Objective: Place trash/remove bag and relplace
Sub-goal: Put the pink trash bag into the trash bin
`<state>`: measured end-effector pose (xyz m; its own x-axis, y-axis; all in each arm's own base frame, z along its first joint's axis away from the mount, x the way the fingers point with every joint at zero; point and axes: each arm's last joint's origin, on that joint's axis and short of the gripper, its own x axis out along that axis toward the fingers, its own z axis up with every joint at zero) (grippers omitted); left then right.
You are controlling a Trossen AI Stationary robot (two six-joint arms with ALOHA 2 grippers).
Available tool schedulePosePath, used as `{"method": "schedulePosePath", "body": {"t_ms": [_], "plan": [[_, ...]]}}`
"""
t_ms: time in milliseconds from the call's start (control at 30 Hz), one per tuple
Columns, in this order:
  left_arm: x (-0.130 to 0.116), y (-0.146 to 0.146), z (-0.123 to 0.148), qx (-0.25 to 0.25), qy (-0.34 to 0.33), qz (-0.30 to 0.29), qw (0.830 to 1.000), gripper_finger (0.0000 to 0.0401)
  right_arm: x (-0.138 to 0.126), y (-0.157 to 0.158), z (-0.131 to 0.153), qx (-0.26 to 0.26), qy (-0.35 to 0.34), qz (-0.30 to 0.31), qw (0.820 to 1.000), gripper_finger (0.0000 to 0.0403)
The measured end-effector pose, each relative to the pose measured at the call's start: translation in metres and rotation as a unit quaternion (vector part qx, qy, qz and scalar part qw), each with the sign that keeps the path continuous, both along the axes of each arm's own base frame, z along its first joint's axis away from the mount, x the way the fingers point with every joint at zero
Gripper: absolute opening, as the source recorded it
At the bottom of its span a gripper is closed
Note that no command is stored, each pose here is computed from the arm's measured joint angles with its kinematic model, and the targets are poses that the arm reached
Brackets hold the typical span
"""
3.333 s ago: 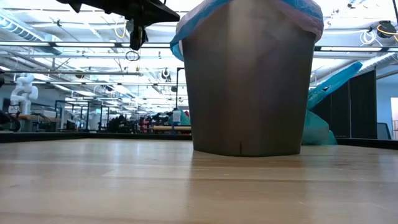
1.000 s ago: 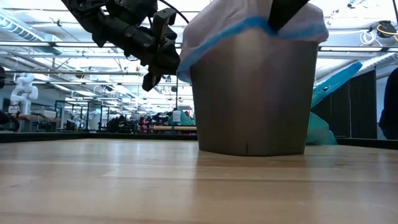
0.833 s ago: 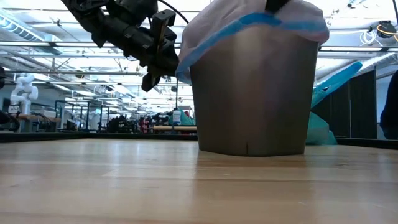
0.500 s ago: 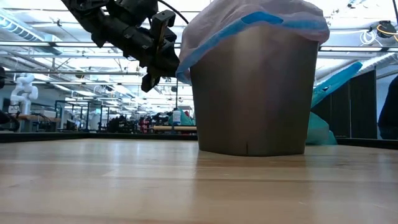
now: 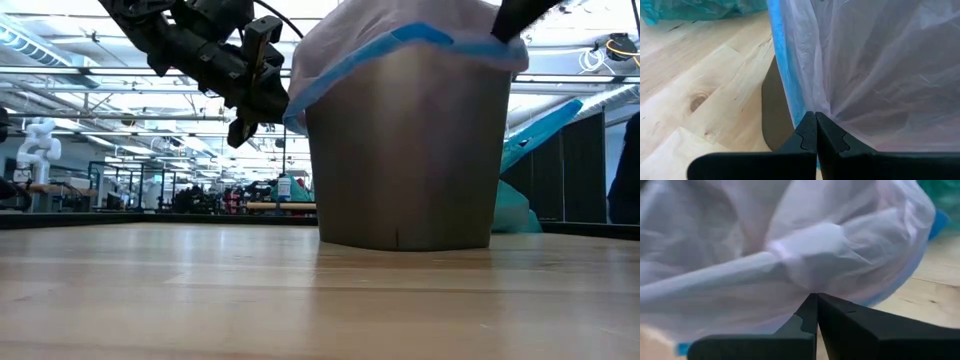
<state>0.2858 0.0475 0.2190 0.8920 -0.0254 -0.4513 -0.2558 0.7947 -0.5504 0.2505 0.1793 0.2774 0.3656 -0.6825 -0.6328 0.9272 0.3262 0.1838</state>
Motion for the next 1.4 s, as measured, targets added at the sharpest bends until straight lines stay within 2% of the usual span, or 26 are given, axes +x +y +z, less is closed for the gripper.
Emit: {"method": "schedulePosePath", "body": {"t_ms": [100, 200, 300, 400, 467, 633, 800, 933, 1100, 1233, 1300, 1400], "plan": [[0.0, 0.0, 0.0, 0.0, 0.0, 0.0, 1.0, 0.0, 0.004, -0.008, -0.015, 0.002, -0.001, -0.019, 1.0, 0.0], [0.0, 0.0, -0.001, -0.001, 0.005, 0.0, 1.0, 0.0, 0.012, -0.013, -0.03, 0.027, -0.006, -0.028, 0.999, 0.0], [-0.002, 0.0, -0.003, -0.002, 0.019, 0.001, 1.0, 0.0, 0.022, -0.012, -0.042, 0.06, -0.017, -0.015, 0.998, 0.0], [-0.004, 0.002, -0.006, -0.004, 0.035, 0.004, 0.999, 0.0, 0.028, -0.008, -0.041, 0.084, -0.025, 0.01, 0.996, 0.0], [-0.007, 0.005, -0.004, -0.001, 0.04, 0.008, 0.999, 0.0, 0.031, -0.003, -0.032, 0.096, -0.034, 0.021, 0.995, 0.0], [-0.022, 0.015, 0.011, 0.023, 0.031, 0.022, 0.999, 0.0, 0.022, 0.008, 0.01, 0.099, -0.037, 0.038, 0.994, 0.0], [-0.04, 0.025, 0.021, 0.039, 0.047, 0.04, 0.997, 0.0, 0.01, 0.003, 0.055, 0.088, -0.027, 0.022, 0.996, 0.0], [-0.05, 0.029, 0.029, 0.051, 0.038, 0.049, 0.997, 0.0, 0.011, -0.005, 0.079, 0.072, -0.036, 0.06, 0.995, 0.0], [-0.052, 0.03, 0.035, 0.047, 0.018, 0.038, 0.998, 0.0, 0.02, -0.039, 0.105, 0.011, -0.056, 0.057, 0.997, 0.0], [-0.052, 0.029, 0.034, 0.041, 0.023, 0.031, 0.998, 0.0, 0.029, -0.087, 0.121, -0.03, -0.014, 0.041, 0.999, 0.0], [-0.055, 0.028, 0.036, 0.042, 0.022, 0.032, 0.998, 0.0, 0.03, -0.113, 0.128, -0.027, 0.01, 0.029, 0.999, 0.0], [-0.059, 0.026, 0.044, 0.048, 0.004, 0.032, 0.998, 0.0, 0.025, -0.151, 0.136, 0.012, 0.043, 0.016, 0.999, 0.0]]}}
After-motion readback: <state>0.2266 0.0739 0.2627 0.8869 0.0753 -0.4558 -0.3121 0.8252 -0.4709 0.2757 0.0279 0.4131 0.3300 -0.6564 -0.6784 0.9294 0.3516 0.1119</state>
